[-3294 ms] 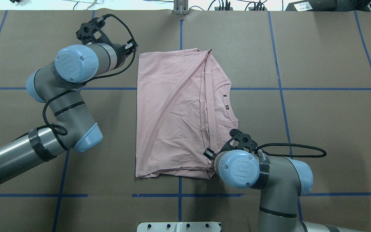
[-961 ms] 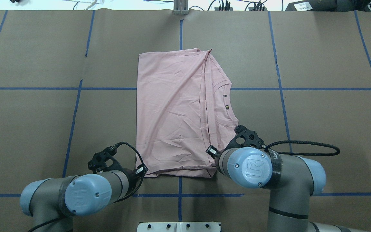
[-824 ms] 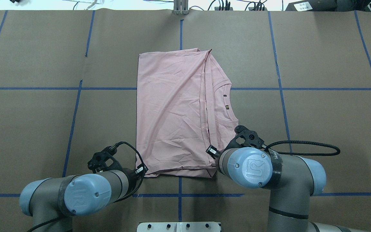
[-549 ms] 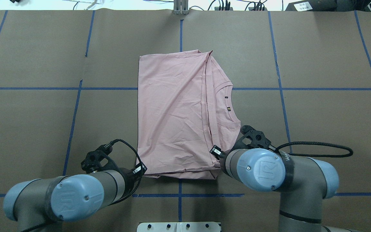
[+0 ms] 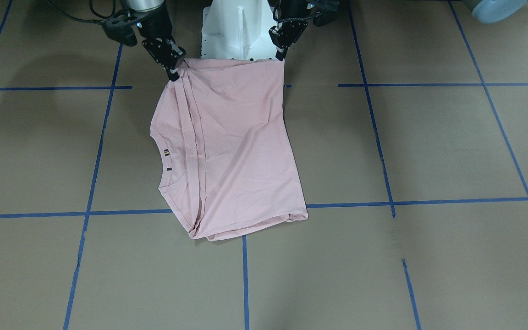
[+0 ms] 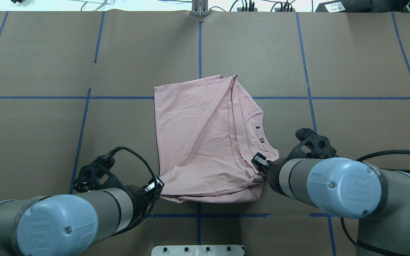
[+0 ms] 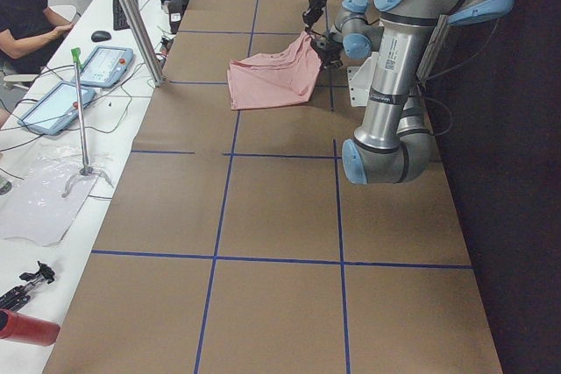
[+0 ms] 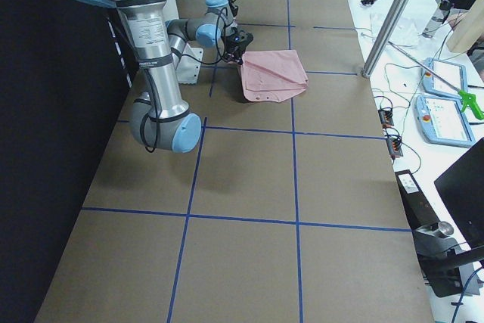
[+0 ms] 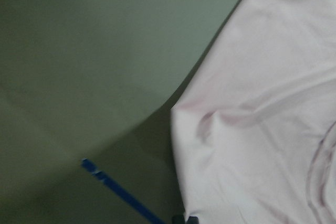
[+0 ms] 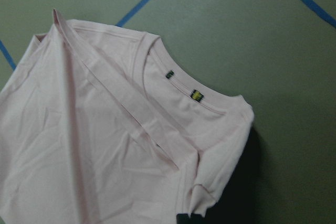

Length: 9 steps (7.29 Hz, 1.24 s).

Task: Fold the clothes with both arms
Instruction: 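Grasp the near corners and fold them toward the far edge with both grippers, then release the shirt and lift both grippers away from it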

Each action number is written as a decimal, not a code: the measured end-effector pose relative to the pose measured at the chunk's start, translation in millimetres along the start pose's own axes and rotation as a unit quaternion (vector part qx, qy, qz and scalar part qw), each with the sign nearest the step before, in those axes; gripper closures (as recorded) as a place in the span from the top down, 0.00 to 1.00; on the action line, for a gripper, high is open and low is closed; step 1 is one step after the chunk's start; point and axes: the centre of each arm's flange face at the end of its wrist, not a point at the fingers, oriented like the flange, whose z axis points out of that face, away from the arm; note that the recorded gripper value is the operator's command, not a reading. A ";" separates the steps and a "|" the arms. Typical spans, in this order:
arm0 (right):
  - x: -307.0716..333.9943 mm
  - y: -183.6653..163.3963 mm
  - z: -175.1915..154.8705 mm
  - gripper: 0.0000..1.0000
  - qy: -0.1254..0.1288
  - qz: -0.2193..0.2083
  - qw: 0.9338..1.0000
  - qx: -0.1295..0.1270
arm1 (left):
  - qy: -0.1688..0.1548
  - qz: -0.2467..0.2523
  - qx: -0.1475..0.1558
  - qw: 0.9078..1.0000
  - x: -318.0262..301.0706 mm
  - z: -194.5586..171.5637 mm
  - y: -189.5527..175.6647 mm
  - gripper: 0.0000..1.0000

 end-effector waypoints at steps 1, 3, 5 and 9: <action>-37.6 -32.5 14.5 0.00 0.005 0.011 1.000 0.007 | -0.001 0.019 0.036 0.999 23.8 18.7 -29.5 0.00; -91.8 -81.2 52.8 0.00 0.011 0.020 1.000 0.012 | -0.008 0.054 0.101 0.993 60.7 69.7 -74.4 0.00; -118.0 -109.5 84.3 0.00 0.020 0.024 1.000 -0.001 | -0.016 0.078 0.133 0.988 70.2 103.9 -96.5 0.00; -166.0 -160.4 160.4 1.00 0.056 -0.023 0.998 -0.002 | 0.025 0.135 0.164 0.977 79.3 175.5 -178.2 0.58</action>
